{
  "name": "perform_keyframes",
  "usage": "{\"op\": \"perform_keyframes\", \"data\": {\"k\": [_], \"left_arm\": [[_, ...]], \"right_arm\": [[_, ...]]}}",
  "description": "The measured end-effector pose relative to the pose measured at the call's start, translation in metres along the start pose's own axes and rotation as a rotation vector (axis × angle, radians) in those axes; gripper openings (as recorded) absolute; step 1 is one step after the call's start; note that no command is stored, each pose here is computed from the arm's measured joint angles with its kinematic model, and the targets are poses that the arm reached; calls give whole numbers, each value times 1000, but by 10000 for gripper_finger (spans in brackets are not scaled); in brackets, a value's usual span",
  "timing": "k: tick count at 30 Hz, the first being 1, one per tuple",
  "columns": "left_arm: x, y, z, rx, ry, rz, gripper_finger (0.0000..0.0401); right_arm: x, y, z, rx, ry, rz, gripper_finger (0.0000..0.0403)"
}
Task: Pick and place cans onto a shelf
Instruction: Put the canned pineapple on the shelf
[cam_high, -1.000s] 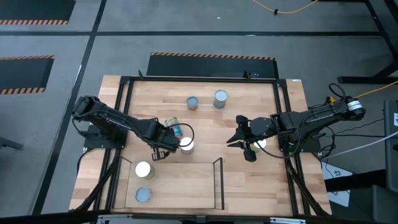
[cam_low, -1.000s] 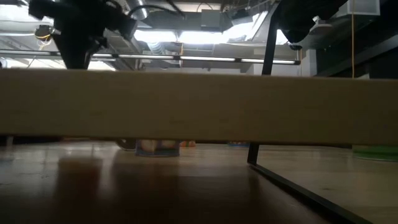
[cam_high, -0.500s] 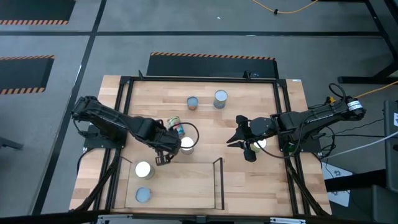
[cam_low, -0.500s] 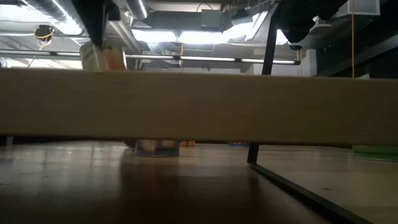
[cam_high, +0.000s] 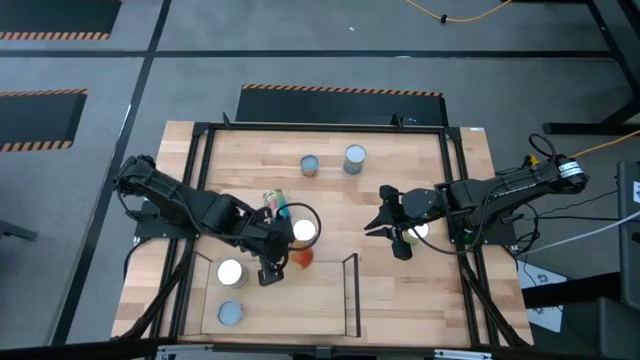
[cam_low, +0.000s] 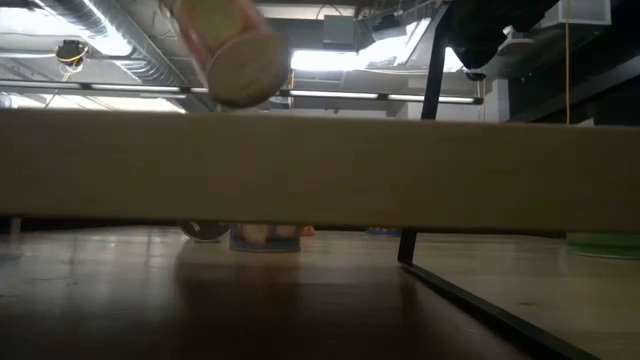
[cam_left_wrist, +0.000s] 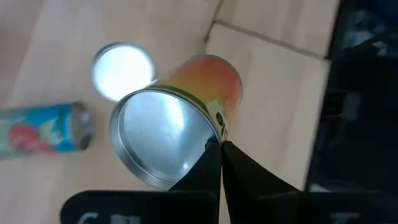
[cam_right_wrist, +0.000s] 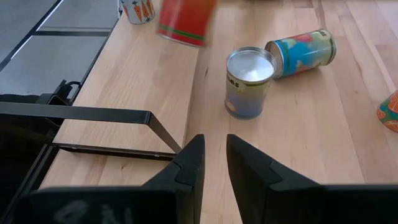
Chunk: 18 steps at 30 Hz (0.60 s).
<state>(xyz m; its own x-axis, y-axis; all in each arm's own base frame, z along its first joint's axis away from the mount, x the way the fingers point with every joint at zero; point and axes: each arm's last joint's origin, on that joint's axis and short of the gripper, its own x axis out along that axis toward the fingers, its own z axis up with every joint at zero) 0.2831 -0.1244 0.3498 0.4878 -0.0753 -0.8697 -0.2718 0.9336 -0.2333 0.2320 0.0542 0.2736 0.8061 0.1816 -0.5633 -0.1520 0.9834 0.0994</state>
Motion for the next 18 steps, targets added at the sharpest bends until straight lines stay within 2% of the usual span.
{"op": "perform_keyframes", "data": {"k": [5, 9, 13, 18], "left_arm": [[8, -17, 1, -6, -45, -62, 0], [25, -29, -2, 9, 1, -100, 0], [43, -34, -5, 2, 61, -87, 0], [50, -35, -6, 7, 81, -64, 0]], "right_arm": [[0, 0, 0, 0, 0, 0, 72], [0, 0, 0, 0, -2, 0, 72], [0, 0, 1, 0, -7, 1, 72], [0, 0, 1, 0, -8, 1, 72]]}}
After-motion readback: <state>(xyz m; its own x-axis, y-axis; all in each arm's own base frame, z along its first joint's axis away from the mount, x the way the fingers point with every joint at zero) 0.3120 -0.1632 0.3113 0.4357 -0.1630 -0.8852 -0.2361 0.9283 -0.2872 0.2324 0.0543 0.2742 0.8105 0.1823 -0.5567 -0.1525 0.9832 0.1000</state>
